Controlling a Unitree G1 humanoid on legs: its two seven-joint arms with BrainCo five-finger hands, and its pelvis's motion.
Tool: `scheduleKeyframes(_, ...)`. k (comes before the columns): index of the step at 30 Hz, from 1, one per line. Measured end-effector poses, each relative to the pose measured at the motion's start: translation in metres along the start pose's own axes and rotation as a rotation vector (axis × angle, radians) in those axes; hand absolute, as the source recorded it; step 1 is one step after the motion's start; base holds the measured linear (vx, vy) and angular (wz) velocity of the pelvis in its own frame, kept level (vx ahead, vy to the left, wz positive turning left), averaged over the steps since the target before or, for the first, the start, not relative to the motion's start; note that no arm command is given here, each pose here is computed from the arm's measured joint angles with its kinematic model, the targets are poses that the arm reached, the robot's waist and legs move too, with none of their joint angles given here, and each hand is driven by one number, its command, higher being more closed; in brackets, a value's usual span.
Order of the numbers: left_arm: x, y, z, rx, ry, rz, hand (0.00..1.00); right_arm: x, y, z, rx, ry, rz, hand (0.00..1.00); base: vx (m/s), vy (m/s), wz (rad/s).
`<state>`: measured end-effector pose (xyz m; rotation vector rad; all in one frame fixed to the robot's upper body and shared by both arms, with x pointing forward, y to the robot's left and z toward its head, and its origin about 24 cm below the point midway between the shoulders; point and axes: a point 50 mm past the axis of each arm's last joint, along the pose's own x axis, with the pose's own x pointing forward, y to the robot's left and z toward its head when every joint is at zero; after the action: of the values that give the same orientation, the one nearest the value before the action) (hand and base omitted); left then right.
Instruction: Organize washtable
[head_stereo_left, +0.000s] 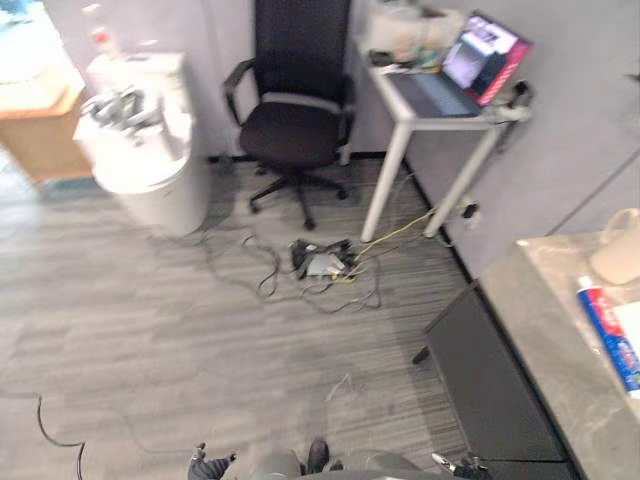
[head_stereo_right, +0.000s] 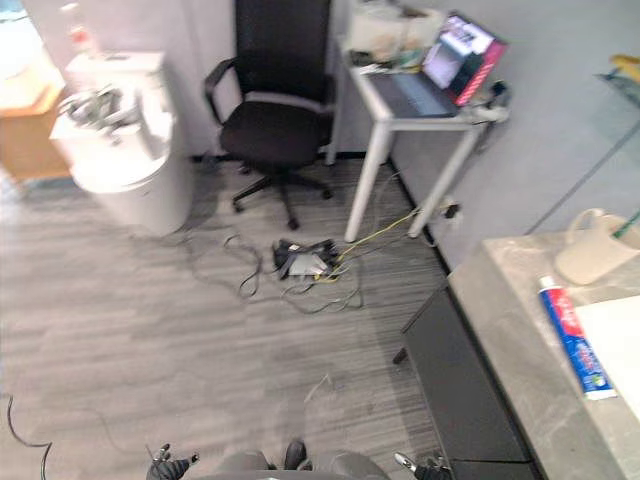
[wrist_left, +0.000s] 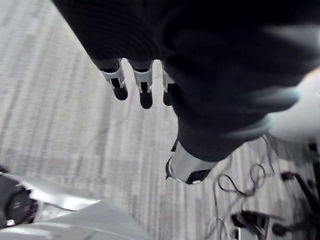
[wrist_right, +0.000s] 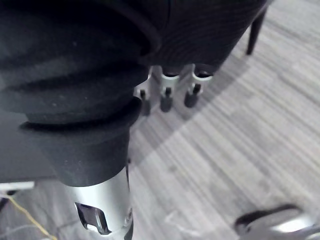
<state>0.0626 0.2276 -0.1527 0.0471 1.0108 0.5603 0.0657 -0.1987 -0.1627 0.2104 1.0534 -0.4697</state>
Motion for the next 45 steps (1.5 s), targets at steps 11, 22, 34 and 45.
scheduleKeyframes(11, 0.003, -0.012, 0.016, -0.063, -0.040, 0.000, 0.00, 0.000, 0.015, 0.006, 0.017, -0.030, 0.036, 0.00, 0.42, 0.434, -1.72)
scheduleKeyframes(22, 0.004, -0.009, -0.002, 0.049, 0.042, -0.055, 0.00, 0.008, 0.008, 0.019, -0.048, -0.030, 0.030, 0.00, -0.01, 0.106, -1.49)
scheduleKeyframes(34, 0.002, -0.013, 0.001, -0.024, 0.025, -0.050, 0.00, 0.004, -0.025, -0.003, 0.051, 0.063, -0.094, 0.00, 0.12, -0.019, -0.42)
scheduleKeyframes(45, 0.004, -0.013, 0.005, 0.011, 0.000, -0.069, 0.00, 0.000, -0.024, -0.018, 0.084, 0.121, -0.104, 0.00, 0.11, 0.216, -0.10)
